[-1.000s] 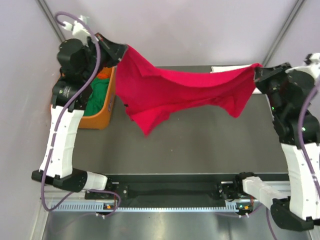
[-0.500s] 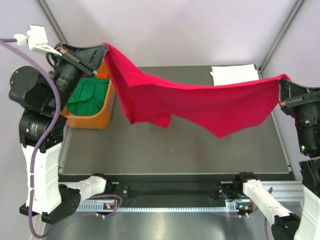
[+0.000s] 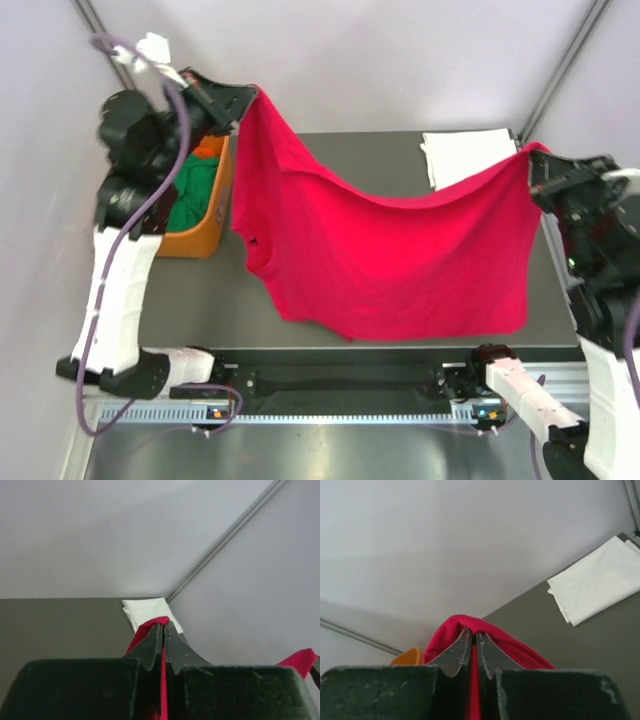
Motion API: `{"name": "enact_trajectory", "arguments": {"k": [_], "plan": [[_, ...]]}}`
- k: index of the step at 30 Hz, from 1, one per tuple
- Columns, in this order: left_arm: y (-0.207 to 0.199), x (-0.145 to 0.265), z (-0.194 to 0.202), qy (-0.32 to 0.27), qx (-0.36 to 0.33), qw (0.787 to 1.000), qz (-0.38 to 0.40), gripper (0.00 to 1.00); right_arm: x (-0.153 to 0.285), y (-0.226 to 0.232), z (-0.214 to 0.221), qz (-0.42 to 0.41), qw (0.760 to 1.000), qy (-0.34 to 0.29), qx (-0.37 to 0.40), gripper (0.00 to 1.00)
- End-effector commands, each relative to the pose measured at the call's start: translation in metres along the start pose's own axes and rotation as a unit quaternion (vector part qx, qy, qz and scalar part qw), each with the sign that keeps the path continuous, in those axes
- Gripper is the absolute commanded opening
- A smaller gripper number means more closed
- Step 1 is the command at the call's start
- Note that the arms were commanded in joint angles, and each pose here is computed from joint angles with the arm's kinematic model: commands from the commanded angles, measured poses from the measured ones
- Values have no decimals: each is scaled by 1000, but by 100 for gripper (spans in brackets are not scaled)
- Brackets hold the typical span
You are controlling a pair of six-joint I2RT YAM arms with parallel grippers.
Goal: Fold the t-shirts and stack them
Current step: Flatten the tshirt out
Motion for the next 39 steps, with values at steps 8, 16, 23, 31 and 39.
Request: {"name": "enact_trajectory", "arguments": {"k": [8, 16, 23, 31, 39], "plan": [[57, -82, -29, -105, -57, 988, -96, 0, -97, 26, 3, -29, 998, -37, 28, 0], [26, -58, -57, -139, -58, 987, -49, 0, -81, 36, -27, -24, 996, -81, 20, 0], [4, 1, -63, -161, -70, 984, -31, 0, -20, 25, -52, 1, 994, -108, 28, 0], [-52, 73, -86, -193, -30, 979, 58, 0, 57, 20, -55, -43, 995, -93, -5, 0], [-80, 109, -102, -205, -36, 973, 96, 0, 120, 35, -86, -83, 988, -123, -41, 0]]}}
Point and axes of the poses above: each gripper's point midway between its finger pads, its own x axis back along the fingers, its own y axis along the line the jaws close on, z = x × y, the point moved 3 cm from there along x, back along the fingers, and after that the axes turned 9 degrees about -x, right-handed, at the moved point
